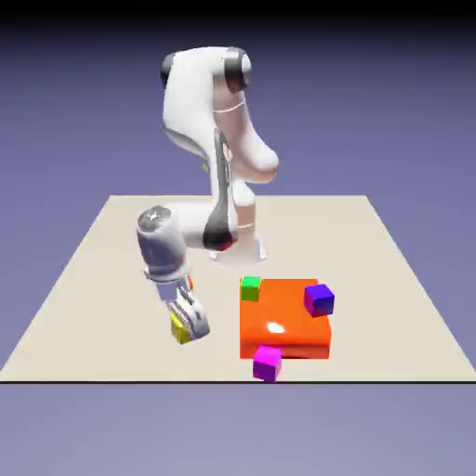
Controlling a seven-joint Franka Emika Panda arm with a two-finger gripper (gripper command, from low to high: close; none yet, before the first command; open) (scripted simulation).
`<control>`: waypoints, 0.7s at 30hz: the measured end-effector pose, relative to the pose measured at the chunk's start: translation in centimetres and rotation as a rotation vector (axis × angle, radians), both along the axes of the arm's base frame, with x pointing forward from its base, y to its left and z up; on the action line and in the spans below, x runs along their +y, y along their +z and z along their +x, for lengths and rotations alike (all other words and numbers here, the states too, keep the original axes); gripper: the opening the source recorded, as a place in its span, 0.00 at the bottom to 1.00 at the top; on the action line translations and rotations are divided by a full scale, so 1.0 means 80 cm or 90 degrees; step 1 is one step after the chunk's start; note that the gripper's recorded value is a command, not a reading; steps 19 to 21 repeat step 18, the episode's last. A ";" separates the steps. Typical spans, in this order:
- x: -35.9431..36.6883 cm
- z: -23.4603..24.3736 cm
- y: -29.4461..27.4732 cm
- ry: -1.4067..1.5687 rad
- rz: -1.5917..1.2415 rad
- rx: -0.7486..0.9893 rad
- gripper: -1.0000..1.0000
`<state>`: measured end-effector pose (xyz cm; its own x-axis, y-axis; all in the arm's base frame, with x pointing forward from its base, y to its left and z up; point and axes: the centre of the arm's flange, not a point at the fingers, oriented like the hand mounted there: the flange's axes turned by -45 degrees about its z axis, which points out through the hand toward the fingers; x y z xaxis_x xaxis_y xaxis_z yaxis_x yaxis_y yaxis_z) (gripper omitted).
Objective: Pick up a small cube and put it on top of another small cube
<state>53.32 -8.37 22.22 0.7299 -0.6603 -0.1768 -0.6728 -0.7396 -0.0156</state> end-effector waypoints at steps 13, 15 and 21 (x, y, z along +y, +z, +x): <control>0.189 0.021 -0.022 0.484 -0.004 0.016 0.00; 0.189 0.014 -0.058 0.485 -0.004 0.016 1.00; 0.189 0.019 -0.034 0.484 -0.005 0.016 1.00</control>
